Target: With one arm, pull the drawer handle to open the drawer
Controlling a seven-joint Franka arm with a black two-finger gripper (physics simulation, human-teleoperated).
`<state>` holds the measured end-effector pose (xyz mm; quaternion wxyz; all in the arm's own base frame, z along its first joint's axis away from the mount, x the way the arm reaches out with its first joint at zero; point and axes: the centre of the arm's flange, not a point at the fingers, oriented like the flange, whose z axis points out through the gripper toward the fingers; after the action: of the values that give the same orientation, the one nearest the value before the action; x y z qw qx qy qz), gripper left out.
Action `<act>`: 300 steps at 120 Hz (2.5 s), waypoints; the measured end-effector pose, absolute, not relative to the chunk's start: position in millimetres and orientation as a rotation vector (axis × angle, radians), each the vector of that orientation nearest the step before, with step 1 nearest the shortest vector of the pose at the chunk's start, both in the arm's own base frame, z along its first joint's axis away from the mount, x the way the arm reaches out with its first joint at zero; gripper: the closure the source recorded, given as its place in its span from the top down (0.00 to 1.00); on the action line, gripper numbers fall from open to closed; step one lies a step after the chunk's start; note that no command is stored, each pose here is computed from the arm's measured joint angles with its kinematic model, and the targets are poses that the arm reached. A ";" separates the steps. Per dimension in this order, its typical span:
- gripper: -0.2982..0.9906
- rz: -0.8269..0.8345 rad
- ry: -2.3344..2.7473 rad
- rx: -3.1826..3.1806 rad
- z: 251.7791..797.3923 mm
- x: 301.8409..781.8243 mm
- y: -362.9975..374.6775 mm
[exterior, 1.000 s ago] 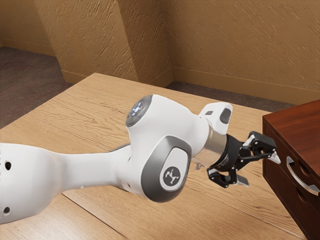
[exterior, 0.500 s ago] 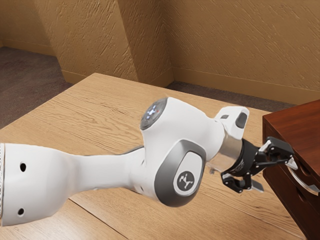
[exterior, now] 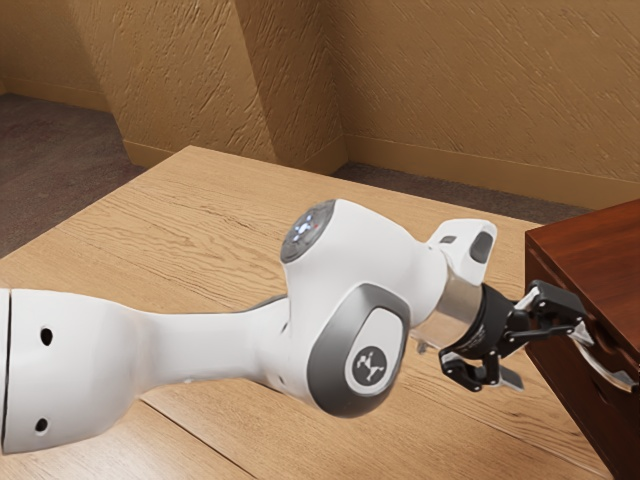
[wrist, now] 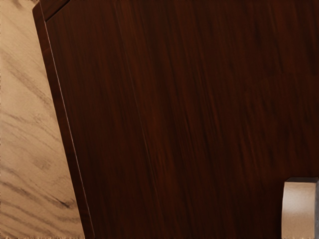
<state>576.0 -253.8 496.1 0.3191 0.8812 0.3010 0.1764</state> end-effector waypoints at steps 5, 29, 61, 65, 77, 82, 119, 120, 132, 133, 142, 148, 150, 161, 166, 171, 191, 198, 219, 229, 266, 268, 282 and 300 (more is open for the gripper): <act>0.77 0.460 0.794 2.321 495.0 574.8 -252.3; 0.77 0.441 0.808 2.328 493.6 570.1 -247.6; 0.77 0.434 0.809 2.339 500.7 560.4 -241.4; 0.77 0.432 0.811 2.342 499.7 559.3 -240.2; 0.77 0.431 0.815 2.348 500.6 553.5 -236.0; 0.77 0.433 0.814 2.350 501.5 551.5 -235.0; 0.77 0.442 0.816 2.363 508.8 534.5 -225.2; 0.77 0.442 0.816 2.364 509.1 533.7 -225.0; 0.77 0.436 0.794 2.373 513.0 524.0 -231.4; 0.77 0.434 0.791 2.375 512.8 523.1 -232.6; 0.77 0.415 0.774 2.386 510.7 515.8 -241.0; 0.77 0.407 0.775 2.390 508.5 513.8 -241.4; 0.77 0.406 0.776 2.392 508.0 513.4 -240.9; 0.77 0.404 0.779 2.394 508.3 511.4 -239.4; 0.77 0.403 0.780 2.395 508.5 510.6 -238.8; 0.77 0.405 0.780 2.395 510.4 508.9 -238.0; 0.77 0.401 0.787 2.403 510.5 502.6 -232.8; 0.77 0.398 0.789 2.404 512.0 501.1 -231.8; 0.77 0.384 0.805 2.415 510.5 493.5 -223.9; 0.77 0.379 0.810 2.416 512.1 489.7 -221.0; 0.77 0.347 0.842 2.425 516.9 482.8 -205.6; 0.77 0.344 0.843 2.426 516.3 482.0 -205.4; 0.77 0.338 0.848 2.428 516.7 477.5 -203.0; 0.77 0.341 0.850 2.428 520.8 469.9 -199.1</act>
<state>469.9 -199.1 520.8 0.2700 0.9009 0.3153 0.1266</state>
